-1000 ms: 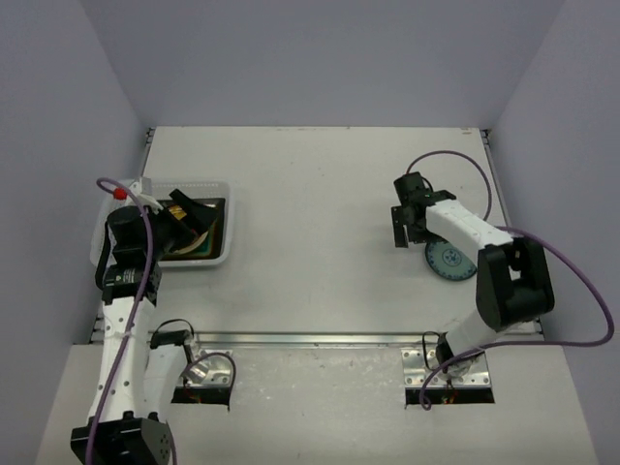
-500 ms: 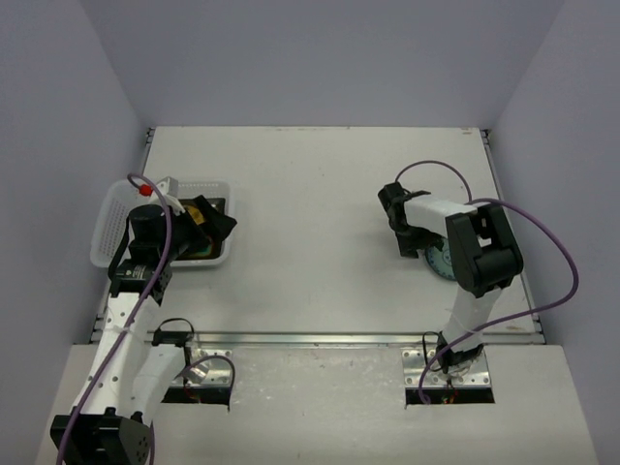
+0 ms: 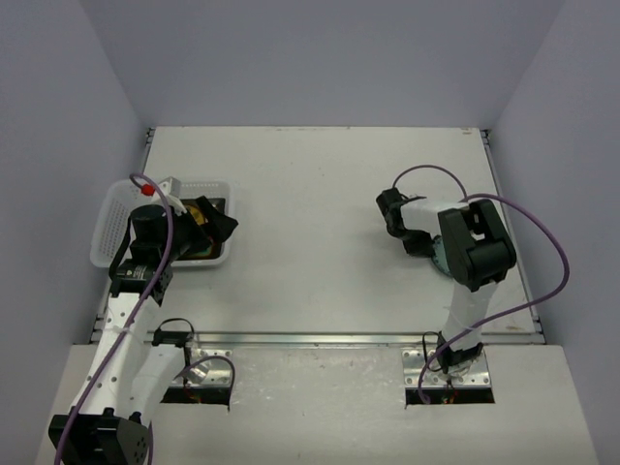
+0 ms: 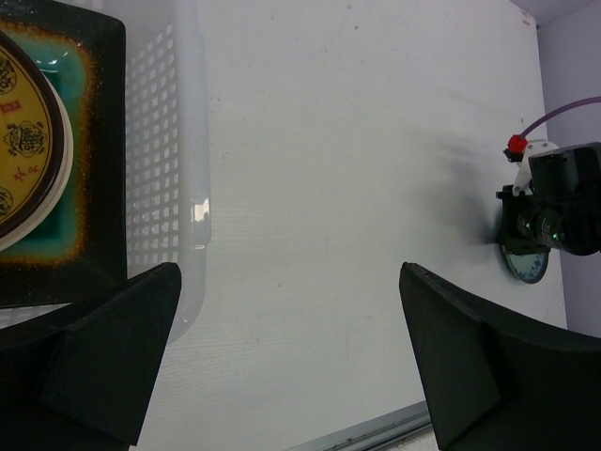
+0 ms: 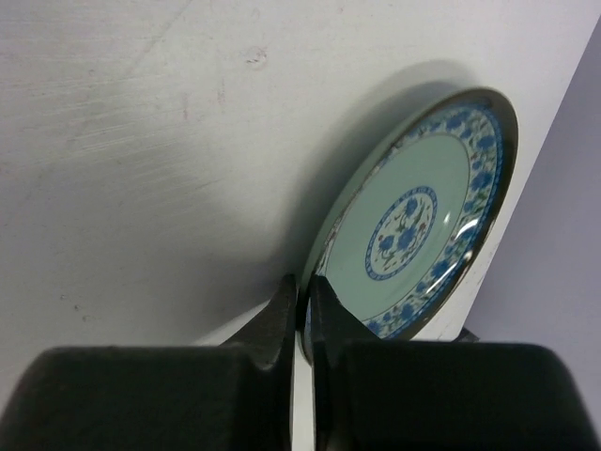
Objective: Place the plates into the plastic bin on the countertop
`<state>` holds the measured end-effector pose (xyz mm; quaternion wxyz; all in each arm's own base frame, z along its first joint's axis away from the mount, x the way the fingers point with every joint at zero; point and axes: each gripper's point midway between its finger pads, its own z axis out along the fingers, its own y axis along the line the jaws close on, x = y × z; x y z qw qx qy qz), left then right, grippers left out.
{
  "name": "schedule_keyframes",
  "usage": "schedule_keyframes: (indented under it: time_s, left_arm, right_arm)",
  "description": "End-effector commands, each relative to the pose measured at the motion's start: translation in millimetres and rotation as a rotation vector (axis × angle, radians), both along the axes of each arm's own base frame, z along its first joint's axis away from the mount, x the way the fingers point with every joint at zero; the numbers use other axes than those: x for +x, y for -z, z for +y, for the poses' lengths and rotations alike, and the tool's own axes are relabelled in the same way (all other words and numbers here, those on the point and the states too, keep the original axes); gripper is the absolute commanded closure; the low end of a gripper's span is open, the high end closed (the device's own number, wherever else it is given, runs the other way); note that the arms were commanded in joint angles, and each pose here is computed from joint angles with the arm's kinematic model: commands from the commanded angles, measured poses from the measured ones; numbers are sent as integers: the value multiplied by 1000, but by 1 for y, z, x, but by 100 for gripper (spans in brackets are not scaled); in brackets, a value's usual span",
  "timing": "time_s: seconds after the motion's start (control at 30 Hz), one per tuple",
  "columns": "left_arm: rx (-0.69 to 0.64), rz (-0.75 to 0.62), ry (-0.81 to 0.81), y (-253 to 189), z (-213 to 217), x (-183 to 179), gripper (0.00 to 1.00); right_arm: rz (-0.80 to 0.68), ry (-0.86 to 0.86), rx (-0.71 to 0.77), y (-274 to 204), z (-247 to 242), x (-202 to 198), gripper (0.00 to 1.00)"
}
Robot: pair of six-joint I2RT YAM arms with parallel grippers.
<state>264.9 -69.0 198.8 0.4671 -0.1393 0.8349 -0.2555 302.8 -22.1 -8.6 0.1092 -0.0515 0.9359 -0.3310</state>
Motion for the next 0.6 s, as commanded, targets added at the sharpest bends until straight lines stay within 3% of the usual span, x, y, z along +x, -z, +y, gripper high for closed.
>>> schedule_keyframes:
  time_s: [0.0, 0.1, 0.13, 0.27, 0.43, 0.57]
  left_arm:
    - [6, -48, 64, -11, -12, 2, 0]
    - [-25, -44, 96, -13, -20, 4, 0]
    - [-57, -31, 141, -12, -28, 4, 0]
    - [-230, 26, 307, -8, -62, 2, 0]
    - [-392, 130, 396, 11, -84, 2, 0]
    - [-414, 136, 437, 10, -99, -6, 0]
  right_arm:
    - [-74, -102, 22, -8, 31, 11, 100]
    - [-159, -314, -14, -47, 69, 21, 100]
    - [-254, -438, 4, -67, 102, 26, 100]
    - [-327, -924, -48, -108, 183, 15, 100]
    - [-511, -1516, 50, -153, 310, -52, 100]
    - [-537, -1802, 162, -175, 370, -107, 100]
